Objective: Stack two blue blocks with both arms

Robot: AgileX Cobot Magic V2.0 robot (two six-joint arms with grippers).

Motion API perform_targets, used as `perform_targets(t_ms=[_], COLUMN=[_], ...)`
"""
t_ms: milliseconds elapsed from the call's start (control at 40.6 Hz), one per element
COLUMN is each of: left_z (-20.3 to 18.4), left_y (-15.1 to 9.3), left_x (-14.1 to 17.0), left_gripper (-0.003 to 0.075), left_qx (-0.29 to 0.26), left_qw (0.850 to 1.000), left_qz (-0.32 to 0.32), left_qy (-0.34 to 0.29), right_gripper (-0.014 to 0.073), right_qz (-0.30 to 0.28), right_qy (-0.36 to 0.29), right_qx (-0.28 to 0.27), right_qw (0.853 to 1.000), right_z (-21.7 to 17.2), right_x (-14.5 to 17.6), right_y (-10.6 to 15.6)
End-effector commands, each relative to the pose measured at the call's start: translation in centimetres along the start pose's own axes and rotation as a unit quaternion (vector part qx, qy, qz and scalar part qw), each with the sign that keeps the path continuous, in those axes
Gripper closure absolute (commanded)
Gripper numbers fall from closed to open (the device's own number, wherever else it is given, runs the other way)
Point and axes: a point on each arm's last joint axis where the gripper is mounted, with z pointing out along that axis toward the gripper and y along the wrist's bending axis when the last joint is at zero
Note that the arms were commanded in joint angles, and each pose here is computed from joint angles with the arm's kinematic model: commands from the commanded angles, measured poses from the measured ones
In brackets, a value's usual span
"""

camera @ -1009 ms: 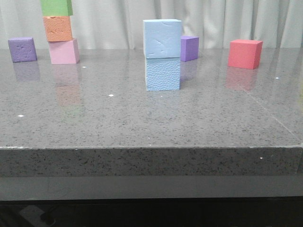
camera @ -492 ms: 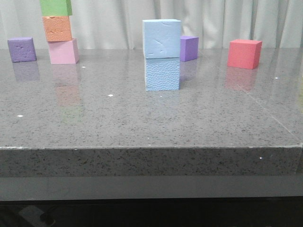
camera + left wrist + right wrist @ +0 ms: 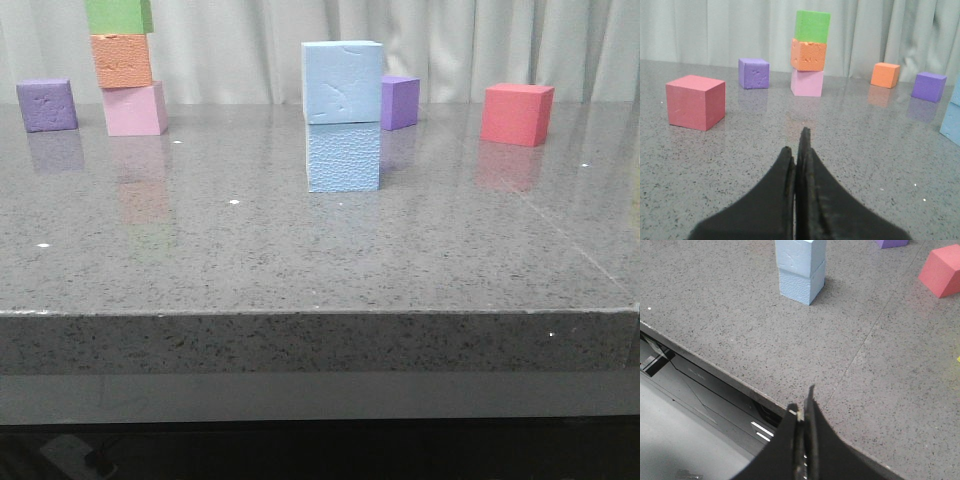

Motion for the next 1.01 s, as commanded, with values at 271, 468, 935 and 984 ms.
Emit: perform_targets(t_ms=[271, 468, 935, 984], left_z=[-0.26, -0.26, -0.26, -0.26], left_y=[-0.03, -0.07, -0.07, -0.07], left_x=[-1.33, -1.32, -1.32, -1.32], left_gripper=[0.0741, 0.0741, 0.0741, 0.0741], left_qx=[0.001, 0.004, 0.004, 0.004], left_qw=[0.997, 0.997, 0.997, 0.997], left_qz=[0.003, 0.003, 0.003, 0.003], left_qy=[-0.078, -0.078, -0.078, -0.078], right_gripper=[0.0714, 0.0714, 0.0714, 0.0714], right_qz=[-0.001, -0.001, -0.001, -0.001], right_qy=[-0.047, -0.047, -0.047, -0.047], right_qx=[0.001, 0.001, 0.001, 0.001], right_qw=[0.999, 0.999, 0.999, 0.999], right_z=[-0.63, -0.63, -0.63, -0.63], right_x=[-1.31, -1.31, -1.31, -1.31], right_y=[-0.01, -0.01, -0.01, -0.01])
